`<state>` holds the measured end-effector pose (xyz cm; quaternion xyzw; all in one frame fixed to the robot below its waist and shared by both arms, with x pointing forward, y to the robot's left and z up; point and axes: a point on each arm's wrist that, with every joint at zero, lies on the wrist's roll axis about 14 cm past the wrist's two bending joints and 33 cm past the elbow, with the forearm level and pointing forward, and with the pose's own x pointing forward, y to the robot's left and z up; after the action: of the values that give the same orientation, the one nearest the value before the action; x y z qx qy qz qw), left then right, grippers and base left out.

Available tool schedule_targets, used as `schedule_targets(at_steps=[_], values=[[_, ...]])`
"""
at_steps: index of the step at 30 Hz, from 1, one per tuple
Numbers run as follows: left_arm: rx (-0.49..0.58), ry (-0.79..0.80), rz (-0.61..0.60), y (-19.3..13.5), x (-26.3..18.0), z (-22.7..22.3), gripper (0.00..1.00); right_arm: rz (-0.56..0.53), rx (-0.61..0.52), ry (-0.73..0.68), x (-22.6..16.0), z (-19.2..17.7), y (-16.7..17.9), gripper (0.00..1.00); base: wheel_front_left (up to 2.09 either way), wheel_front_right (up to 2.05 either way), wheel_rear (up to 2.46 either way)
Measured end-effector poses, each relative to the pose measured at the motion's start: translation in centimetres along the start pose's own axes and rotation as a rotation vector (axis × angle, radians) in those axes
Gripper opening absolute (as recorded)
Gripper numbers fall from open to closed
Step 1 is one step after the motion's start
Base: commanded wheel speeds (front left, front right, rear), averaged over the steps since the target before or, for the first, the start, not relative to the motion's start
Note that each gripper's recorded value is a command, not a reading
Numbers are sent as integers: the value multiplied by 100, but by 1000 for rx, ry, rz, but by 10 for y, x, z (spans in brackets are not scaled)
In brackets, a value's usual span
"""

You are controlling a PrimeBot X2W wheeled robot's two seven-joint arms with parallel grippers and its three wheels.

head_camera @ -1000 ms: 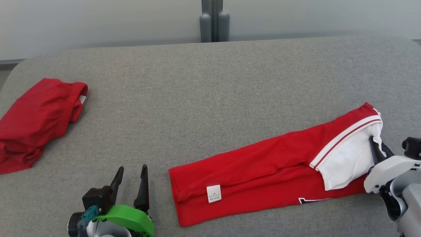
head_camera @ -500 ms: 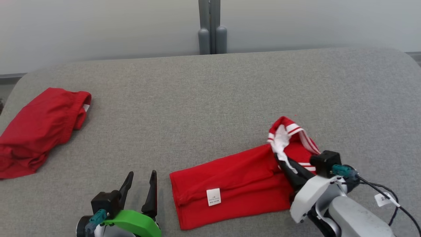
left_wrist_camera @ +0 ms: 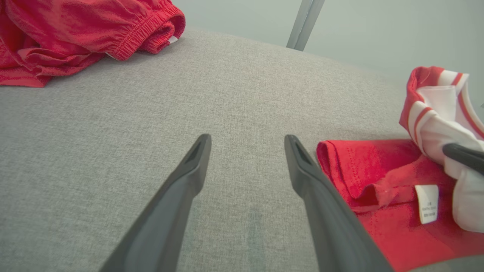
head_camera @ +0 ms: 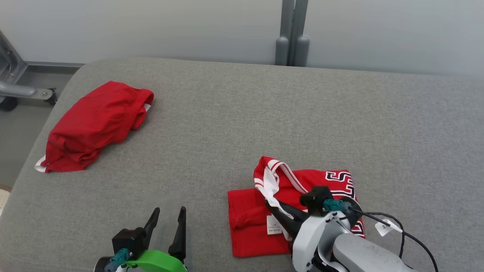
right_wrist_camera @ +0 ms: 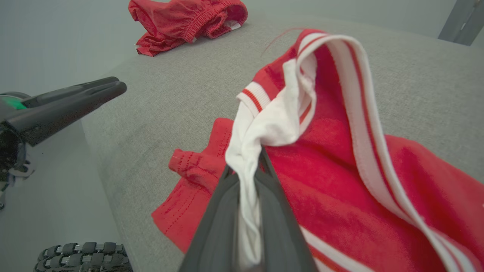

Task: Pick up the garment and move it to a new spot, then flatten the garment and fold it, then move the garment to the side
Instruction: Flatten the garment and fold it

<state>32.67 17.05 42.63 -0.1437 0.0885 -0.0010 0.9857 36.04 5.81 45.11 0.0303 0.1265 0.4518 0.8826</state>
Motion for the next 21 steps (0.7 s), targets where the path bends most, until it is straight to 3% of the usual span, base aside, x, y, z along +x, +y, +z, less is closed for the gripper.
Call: schedule_targets(at_steps=[5, 6, 7, 11, 17, 18, 21], values=[[-11, -10, 47, 13, -10, 1, 100, 90, -7, 20, 21, -2, 29, 2, 0, 0, 0], [-16, -12, 54, 15, -11, 1, 100, 100, -5, 21, 24, -2, 32, 34, 0, 0, 0], [-17, -11, 62, 17, -12, 1, 100, 108, -5, 25, 28, -3, 35, 100, 0, 0, 0], [-20, -3, 73, 19, -12, -1, 100, 121, 41, 4, 36, 2, 41, 100, 0, 0, 0], [-17, 2, 57, 14, -5, -1, 100, 97, 117, -141, 34, 48, 29, 100, 0, 0, 0], [-13, 0, 46, 11, -1, 0, 100, 56, 123, -220, 28, 73, 10, 100, 0, 0, 0], [-7, -4, 29, 6, 4, 2, 100, -90, 128, -306, 4, 93, -43, 100, 0, 0, 0]])
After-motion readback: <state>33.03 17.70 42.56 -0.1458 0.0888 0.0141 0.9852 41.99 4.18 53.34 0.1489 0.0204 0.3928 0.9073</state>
